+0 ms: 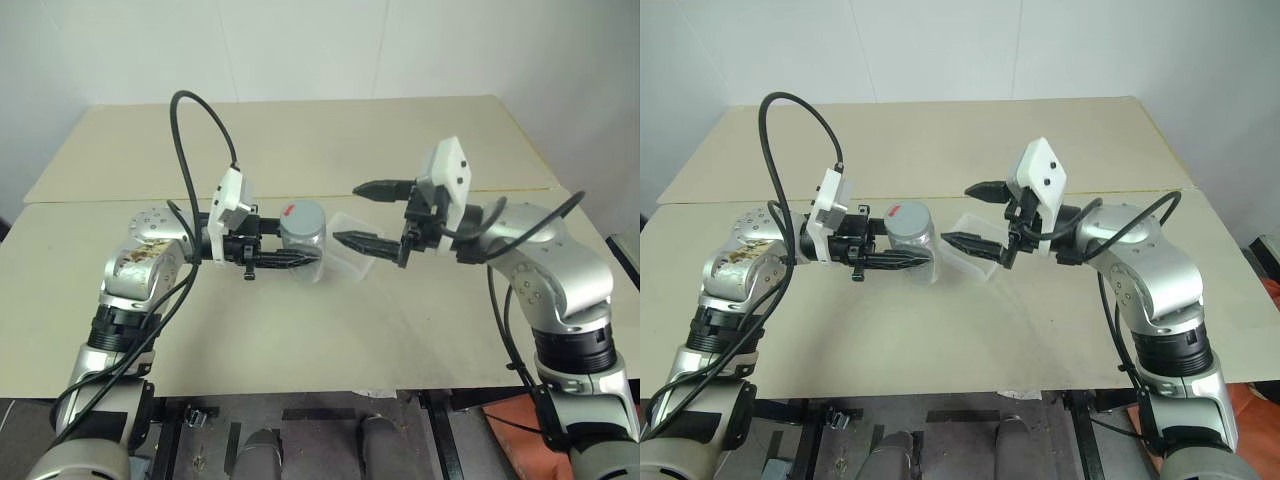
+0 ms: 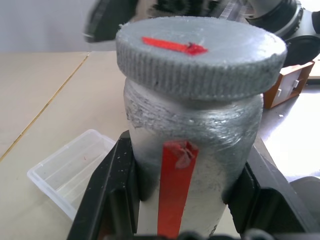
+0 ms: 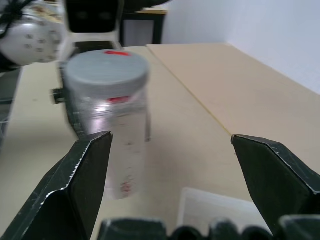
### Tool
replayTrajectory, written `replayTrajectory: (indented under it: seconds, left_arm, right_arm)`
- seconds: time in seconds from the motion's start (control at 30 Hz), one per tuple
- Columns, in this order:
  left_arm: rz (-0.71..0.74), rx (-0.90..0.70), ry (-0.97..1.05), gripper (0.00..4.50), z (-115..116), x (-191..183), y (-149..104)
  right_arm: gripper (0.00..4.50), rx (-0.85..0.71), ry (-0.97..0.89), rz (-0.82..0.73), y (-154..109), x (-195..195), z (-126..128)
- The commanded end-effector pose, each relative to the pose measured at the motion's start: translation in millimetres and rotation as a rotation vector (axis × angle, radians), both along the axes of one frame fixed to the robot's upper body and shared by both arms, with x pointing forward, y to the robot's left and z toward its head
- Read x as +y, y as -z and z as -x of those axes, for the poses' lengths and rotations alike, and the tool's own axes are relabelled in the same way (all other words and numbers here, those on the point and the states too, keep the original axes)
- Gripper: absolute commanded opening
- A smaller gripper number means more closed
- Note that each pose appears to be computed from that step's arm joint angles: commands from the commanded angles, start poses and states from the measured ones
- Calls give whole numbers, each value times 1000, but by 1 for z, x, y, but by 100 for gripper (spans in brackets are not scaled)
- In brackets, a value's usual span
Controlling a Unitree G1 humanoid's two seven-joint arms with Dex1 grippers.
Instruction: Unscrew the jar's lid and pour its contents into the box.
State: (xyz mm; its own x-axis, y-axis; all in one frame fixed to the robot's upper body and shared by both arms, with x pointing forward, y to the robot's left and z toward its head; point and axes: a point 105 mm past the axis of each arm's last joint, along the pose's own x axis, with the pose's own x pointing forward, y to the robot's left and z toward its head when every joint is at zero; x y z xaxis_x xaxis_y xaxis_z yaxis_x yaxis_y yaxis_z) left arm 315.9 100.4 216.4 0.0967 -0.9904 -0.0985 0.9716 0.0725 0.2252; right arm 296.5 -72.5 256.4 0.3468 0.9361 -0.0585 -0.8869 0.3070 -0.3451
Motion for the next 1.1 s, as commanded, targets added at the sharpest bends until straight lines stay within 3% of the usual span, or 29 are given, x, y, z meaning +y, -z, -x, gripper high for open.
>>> replayTrajectory:
  seconds: [0.03,0.6,1.1]
  left_arm:
    - [18,-50,6,190,-1,-3,-10]
    - [7,-57,8,190,0,-4,-11]
    - [7,-55,11,190,4,-4,-12]
  right_arm:
    - [444,-70,-88,-44,-23,7,23]
    - [444,-73,-73,-70,-30,56,16]
    - [444,-53,-41,-61,-20,49,4]
